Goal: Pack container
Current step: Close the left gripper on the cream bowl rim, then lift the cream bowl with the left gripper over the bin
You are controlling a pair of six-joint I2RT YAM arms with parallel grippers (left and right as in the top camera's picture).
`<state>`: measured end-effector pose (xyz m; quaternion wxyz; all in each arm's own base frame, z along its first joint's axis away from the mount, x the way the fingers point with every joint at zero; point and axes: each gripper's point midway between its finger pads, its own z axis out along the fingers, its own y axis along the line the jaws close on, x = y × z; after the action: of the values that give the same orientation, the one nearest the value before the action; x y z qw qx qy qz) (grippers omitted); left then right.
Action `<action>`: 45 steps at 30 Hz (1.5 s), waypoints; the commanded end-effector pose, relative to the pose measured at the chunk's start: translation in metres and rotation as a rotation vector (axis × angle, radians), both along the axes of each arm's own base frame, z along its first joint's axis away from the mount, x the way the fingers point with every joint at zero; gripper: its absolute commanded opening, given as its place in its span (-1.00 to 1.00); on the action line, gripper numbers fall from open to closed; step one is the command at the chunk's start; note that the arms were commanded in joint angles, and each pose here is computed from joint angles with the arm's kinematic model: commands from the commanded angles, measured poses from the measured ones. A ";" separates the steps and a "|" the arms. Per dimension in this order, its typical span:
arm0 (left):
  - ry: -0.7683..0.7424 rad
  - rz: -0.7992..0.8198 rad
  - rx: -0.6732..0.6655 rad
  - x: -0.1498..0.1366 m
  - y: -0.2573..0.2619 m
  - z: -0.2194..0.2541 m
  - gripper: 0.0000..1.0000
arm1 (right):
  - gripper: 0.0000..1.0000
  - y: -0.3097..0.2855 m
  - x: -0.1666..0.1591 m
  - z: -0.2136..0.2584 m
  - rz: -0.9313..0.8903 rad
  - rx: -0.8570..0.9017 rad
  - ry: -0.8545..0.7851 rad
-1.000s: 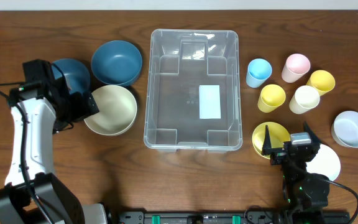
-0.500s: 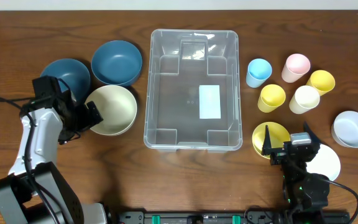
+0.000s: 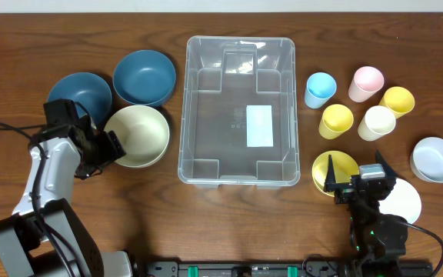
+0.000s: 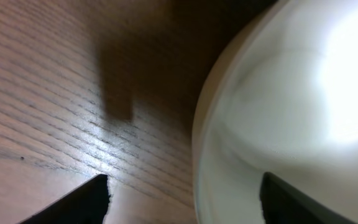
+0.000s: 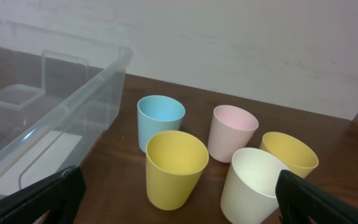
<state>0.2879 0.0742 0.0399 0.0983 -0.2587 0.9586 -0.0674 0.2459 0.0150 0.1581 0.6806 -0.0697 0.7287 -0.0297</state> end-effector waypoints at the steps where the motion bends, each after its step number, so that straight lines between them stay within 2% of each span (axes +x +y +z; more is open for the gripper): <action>1: 0.018 0.005 -0.005 -0.005 0.000 -0.006 0.39 | 0.99 0.003 0.000 -0.001 0.015 -0.007 0.000; 8: 0.022 0.031 -0.011 -0.006 -0.001 -0.009 0.22 | 0.99 0.003 0.000 -0.001 0.015 -0.007 0.000; 10: 0.022 0.031 -0.011 -0.006 -0.001 -0.009 0.01 | 0.99 0.003 0.000 -0.001 0.015 -0.007 0.000; 13: 0.024 0.031 -0.012 -0.007 -0.001 -0.009 -0.50 | 0.98 0.003 0.000 -0.001 0.015 -0.007 0.000; 14: 0.024 0.031 -0.012 -0.007 -0.001 -0.009 -0.61 | 0.98 0.003 0.000 -0.001 0.015 -0.007 0.000; 20: 0.026 0.031 -0.013 -0.007 -0.001 -0.009 -0.88 | 0.98 0.003 0.000 -0.001 0.015 -0.007 0.000; 28: 0.045 0.057 -0.024 -0.013 -0.003 -0.006 -0.88 | 0.98 0.003 0.000 -0.001 0.015 -0.007 0.000; 33: 0.015 0.072 -0.017 -0.015 -0.004 0.014 -0.88 | 0.99 0.003 0.000 -0.001 0.015 -0.007 0.000; 37: -0.076 0.099 0.005 -0.011 -0.002 0.047 -0.88 | 0.99 0.003 0.000 -0.001 0.015 -0.007 0.000; 45: -0.359 0.181 0.070 -0.014 -0.001 0.127 -0.88 | 0.99 0.003 0.000 -0.001 0.015 -0.007 0.000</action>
<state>0.2722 0.0694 0.1357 0.2315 -0.3086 0.9199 -0.0709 0.2459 0.0150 0.1581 0.6806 -0.0696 0.7287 -0.0295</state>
